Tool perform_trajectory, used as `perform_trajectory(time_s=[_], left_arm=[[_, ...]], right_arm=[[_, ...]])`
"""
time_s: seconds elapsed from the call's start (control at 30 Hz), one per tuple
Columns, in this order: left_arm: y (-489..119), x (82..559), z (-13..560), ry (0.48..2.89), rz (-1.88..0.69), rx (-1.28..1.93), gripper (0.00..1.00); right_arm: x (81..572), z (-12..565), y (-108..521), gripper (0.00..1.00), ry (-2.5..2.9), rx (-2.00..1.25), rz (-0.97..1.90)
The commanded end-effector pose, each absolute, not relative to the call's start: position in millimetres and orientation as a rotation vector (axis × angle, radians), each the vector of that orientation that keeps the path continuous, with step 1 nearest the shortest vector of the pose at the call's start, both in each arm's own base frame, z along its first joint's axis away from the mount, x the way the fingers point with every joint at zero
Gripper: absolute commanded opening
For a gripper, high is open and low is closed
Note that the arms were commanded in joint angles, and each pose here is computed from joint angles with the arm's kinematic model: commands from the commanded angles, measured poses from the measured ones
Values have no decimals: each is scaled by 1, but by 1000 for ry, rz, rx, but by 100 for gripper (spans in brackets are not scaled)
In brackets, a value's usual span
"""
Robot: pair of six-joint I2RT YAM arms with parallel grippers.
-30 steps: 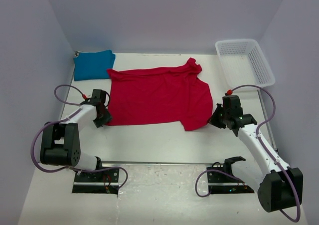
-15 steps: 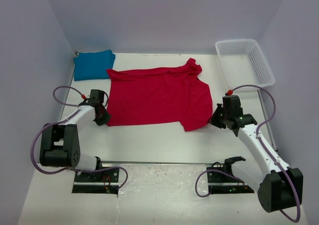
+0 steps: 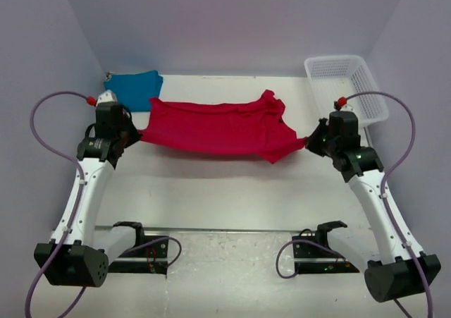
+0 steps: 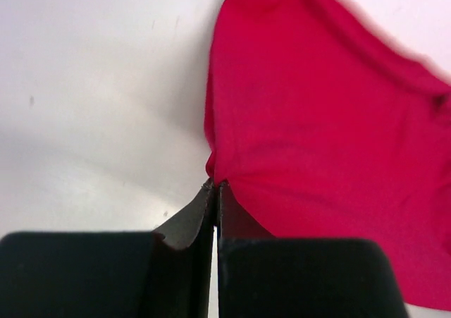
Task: Fold and stack the t-shirts
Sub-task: Flatten out the tshirt
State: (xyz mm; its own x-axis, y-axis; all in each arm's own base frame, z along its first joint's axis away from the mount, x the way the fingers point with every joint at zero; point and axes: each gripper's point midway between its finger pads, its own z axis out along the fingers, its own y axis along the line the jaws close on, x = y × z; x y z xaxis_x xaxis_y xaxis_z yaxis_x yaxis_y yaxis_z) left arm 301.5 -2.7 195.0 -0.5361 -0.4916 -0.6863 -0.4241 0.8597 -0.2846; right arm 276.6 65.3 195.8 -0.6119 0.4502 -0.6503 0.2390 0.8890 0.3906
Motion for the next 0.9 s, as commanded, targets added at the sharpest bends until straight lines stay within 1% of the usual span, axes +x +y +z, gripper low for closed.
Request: perform_trajectory(time_s=[0.0,0.03,0.1,0.13,0.17,0.2,0.23,0.27,0.3,0.33,0.4,0.43,0.53,0.6,0.63,0.67,0.73,0.77,0.8,0.87], left_arm=[[4,308,266,2094,-80,-542,0],[1,312,298,2036,-116,-508,0],[-3,318,328,1990,-135,-444,0],[-5,319,365,1916,-158,-416,0],[-10,319,382,1889,-192,-375,0],[-14,318,418,1816,-213,-325,0],[-19,315,436,1786,-243,-292,0],[-21,312,451,1755,-252,-274,0],[-22,306,481,1685,-260,-241,0],[-29,301,496,1659,-292,-204,0],[-32,292,527,1590,-302,-162,0],[-36,289,535,1573,-320,-135,0],[-39,291,555,1525,-327,-99,0],[-38,309,556,1530,-324,-106,0],[-38,317,555,1534,-321,-109,0],[-38,339,545,1570,-320,-127,0],[-37,362,546,1561,-312,-132,0],[-36,392,528,1615,-304,-145,0],[-36,398,540,1590,-302,-142,0],[-36,420,539,1586,-297,-139,0]], right_arm=[[294,288,61,0,2058,385,330],[295,330,61,0,1982,354,340],[295,367,62,0,1923,272,328],[292,387,64,0,1888,240,339],[285,425,64,0,1802,196,358],[278,441,72,0,1769,147,400],[270,470,72,0,1694,106,411],[263,484,77,0,1662,66,441],[257,494,83,0,1647,26,471],[242,518,83,0,1600,-4,484],[226,541,86,0,1545,-64,498],[208,562,89,0,1488,-113,522],[180,597,87,0,1392,-177,516],[181,609,87,0,1370,-182,512],[191,616,91,0,1363,-192,513],[202,619,92,0,1366,-186,509],[222,628,97,0,1353,-186,508],[253,620,104,0,1391,-184,508],[268,620,107,0,1393,-184,508],[292,631,112,0,1357,-195,498]])
